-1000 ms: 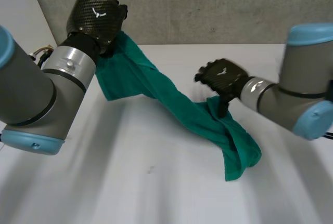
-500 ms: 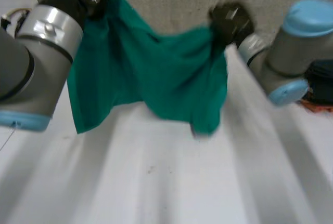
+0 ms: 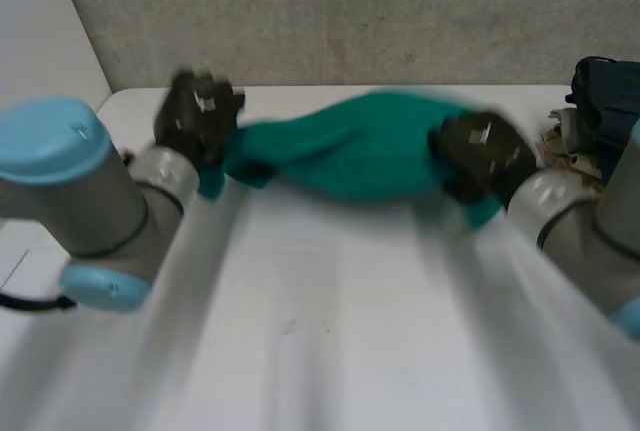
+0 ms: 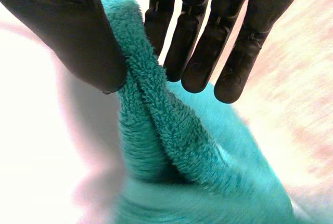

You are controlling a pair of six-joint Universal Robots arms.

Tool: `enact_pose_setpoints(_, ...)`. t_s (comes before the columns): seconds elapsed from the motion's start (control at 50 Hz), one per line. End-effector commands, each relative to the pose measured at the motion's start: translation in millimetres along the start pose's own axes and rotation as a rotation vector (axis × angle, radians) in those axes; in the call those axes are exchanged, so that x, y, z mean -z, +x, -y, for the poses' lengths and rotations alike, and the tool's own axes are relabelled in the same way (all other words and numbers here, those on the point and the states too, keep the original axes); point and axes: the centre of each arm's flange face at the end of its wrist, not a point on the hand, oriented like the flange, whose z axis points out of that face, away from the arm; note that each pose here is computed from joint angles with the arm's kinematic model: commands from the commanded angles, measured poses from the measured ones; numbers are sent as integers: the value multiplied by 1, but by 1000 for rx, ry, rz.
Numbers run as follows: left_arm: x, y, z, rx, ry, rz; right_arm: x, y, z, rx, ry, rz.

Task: Fold the laundry.

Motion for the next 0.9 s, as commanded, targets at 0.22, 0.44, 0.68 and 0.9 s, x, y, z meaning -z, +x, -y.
enact_pose_setpoints(0.22, 20, 14, -25, 10, -95, -54, 3, -6, -46, 6, -168, 14)
enact_pose_setpoints(0.44, 29, 8, -17, 16, -80, -44, 26, 53, -38, -386, -349, -120)
enact_pose_setpoints(0.68, 29, 4, -23, 18, -100, -33, 31, 59, -95, -560, -508, -76)
enact_pose_setpoints(0.9, 30, 3, -21, 25, -97, -31, 21, 40, -111, -675, -499, 21)
